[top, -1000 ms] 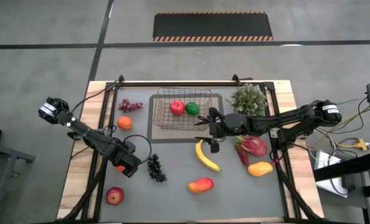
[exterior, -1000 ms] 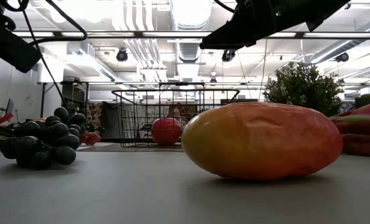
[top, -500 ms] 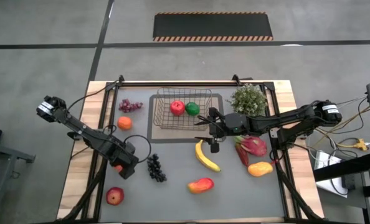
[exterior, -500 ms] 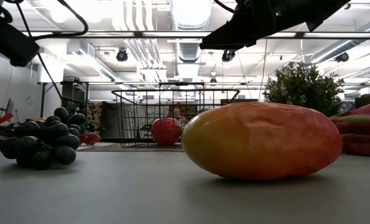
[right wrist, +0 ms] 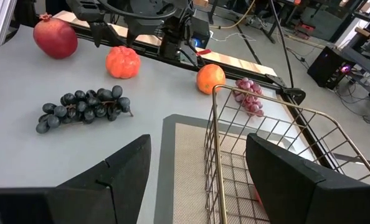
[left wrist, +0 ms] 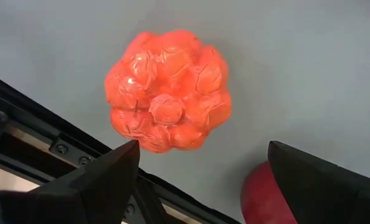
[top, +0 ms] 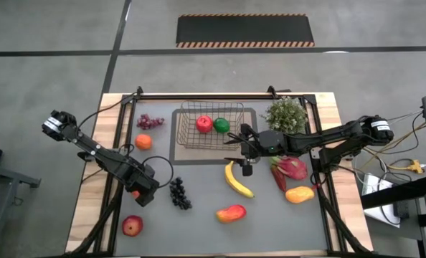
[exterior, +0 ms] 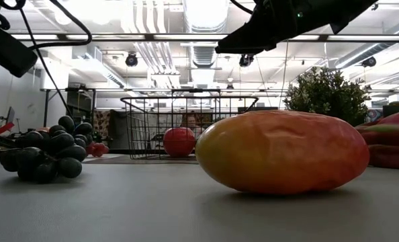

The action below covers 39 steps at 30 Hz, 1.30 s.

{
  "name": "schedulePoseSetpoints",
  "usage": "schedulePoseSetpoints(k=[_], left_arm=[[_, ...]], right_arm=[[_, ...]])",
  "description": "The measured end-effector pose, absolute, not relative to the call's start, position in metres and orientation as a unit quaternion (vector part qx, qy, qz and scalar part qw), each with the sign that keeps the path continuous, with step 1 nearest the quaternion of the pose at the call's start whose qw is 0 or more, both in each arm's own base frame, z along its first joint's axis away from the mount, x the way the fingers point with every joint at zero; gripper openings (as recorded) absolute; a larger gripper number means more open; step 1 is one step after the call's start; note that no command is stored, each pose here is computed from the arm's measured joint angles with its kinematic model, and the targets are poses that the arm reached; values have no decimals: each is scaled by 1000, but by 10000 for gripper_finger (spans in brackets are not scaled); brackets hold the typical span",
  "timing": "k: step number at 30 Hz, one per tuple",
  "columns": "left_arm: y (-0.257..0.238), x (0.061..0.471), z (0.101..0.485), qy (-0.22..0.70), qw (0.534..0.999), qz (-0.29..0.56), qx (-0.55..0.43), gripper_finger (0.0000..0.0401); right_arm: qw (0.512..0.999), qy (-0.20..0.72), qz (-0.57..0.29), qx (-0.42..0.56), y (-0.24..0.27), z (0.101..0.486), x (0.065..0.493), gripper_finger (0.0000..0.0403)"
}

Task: Build produce basket
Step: Put the pumpkin into the wire basket

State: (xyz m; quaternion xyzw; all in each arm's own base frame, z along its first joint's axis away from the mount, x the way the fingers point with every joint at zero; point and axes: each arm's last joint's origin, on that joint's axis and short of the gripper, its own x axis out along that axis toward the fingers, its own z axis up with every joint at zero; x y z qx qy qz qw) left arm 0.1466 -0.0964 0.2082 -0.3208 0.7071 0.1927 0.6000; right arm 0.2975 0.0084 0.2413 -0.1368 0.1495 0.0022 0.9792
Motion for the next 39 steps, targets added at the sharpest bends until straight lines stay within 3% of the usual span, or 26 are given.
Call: schedulePoseSetpoints(k=[15, 32, 39], left_arm=[[-98, 149, 208, 700, 606, 184, -330, 336], [-103, 152, 214, 712, 573, 165, -372, 336], [-99, 150, 212, 701, 557, 215, -391, 336]], right_arm=[[979, 149, 2, -138, 8, 241, 297, 247], [979, 149, 2, -137, 8, 241, 297, 247], [979, 149, 3, -139, 8, 241, 297, 247]])
